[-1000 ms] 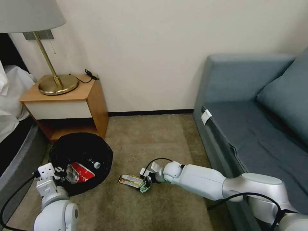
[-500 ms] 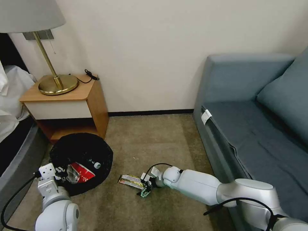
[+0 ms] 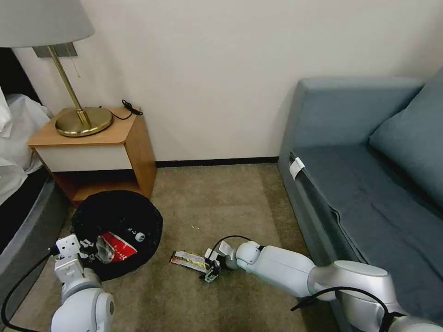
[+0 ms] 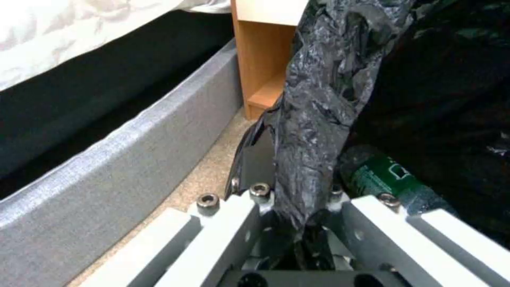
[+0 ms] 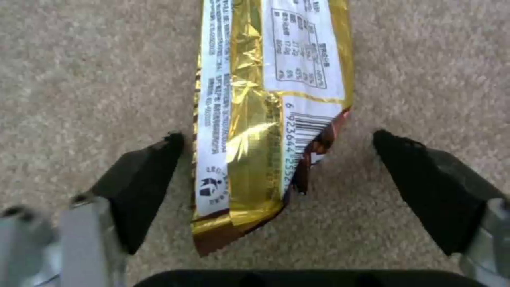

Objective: Pick up the trash bin, then pick up the garbage on the floor and place it into the trash bin.

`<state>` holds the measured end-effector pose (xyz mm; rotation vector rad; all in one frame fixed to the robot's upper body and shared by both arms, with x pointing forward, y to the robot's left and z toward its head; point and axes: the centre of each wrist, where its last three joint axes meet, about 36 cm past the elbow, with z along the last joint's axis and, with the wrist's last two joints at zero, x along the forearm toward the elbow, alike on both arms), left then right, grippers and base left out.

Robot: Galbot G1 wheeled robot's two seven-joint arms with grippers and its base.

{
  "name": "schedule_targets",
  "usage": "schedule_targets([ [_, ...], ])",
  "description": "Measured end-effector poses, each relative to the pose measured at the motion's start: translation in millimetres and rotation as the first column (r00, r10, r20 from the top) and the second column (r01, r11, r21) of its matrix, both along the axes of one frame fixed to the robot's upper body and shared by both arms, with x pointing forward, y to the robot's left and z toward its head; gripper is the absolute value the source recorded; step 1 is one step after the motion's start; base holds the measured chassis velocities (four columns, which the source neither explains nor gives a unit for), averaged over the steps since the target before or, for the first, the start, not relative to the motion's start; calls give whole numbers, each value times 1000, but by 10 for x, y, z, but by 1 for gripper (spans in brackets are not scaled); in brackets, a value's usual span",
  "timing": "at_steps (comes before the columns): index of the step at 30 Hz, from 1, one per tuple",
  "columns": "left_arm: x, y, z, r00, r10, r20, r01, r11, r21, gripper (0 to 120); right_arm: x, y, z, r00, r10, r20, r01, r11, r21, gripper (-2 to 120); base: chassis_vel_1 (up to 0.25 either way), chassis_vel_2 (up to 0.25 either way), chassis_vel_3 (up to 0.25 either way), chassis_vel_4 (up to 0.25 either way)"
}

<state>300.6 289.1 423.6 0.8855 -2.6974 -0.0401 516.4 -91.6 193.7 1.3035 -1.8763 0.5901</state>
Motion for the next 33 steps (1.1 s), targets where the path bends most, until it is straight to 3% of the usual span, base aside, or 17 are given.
schedule_targets([
  [7,-2,-2,-5,1000,-1,1,1,1000,2,1,3,-9,-19,1000,-4,8,3,1000,8,74,0,0,0,0],
  [9,-3,-2,-6,1000,-1,0,1,1000,2,1,6,-11,-20,1000,-7,11,7,1000,10,61,0,0,0,0],
  [17,-1,-3,-7,1000,-2,2,2,1000,3,1,-25,-15,-48,1000,-3,11,3,1000,16,33,0,0,0,0],
  [20,-1,-3,-8,1000,-2,2,2,1000,3,1,-27,-15,-49,1000,-2,11,2,1000,17,30,0,0,0,0],
  [24,12,-11,-40,1000,-5,2,5,1000,5,1,-42,-28,-44,1000,1,12,-1,1000,27,4,0,0,0,0],
  [33,28,-11,-58,1000,-5,0,5,1000,3,1,-51,-62,-64,1000,-4,16,3,999,36,1,0,0,0,0],
])
